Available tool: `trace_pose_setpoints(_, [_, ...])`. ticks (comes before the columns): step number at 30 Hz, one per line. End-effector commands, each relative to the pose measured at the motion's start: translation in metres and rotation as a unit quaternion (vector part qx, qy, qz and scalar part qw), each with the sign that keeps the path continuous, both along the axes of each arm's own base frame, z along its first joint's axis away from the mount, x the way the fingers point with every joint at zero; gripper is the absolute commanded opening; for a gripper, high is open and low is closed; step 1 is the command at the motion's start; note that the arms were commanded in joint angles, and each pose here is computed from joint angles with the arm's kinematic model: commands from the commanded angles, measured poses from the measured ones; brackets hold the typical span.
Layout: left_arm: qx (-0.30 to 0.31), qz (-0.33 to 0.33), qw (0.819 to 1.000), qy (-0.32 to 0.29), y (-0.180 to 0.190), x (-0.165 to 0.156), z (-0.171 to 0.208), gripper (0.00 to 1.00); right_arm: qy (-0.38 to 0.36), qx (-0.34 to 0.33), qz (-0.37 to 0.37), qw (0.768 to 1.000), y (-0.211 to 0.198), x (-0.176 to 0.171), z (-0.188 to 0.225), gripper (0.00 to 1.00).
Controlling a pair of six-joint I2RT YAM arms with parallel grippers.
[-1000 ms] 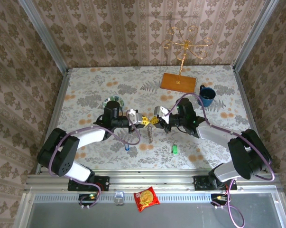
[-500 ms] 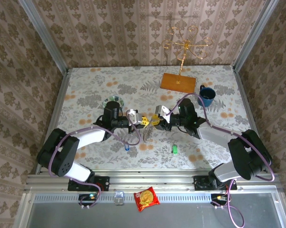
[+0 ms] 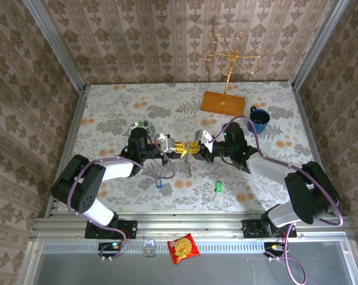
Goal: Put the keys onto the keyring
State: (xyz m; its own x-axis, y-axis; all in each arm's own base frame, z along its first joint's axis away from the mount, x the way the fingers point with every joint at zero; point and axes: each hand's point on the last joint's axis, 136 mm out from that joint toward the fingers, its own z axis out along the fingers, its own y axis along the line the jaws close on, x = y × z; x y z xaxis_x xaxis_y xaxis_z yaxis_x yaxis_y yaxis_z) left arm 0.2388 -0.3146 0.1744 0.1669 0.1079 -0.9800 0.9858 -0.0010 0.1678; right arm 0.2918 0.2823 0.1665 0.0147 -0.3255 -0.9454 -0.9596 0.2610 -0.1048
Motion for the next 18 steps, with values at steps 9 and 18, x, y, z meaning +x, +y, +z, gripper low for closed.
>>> trace_pose_setpoints(9, [-0.023, -0.002, 1.0, 0.007, 0.004, -0.001, 0.003, 0.09, -0.004, 0.025, 0.03, 0.999, 0.01, -0.005, 0.011, 0.0])
trace_pose_setpoints(18, [0.05, 0.021, 0.999, 0.004, 0.013, -0.006, -0.019, 0.16, 0.005, -0.007, 0.036, 0.999, 0.007, -0.01, 0.003, 0.0])
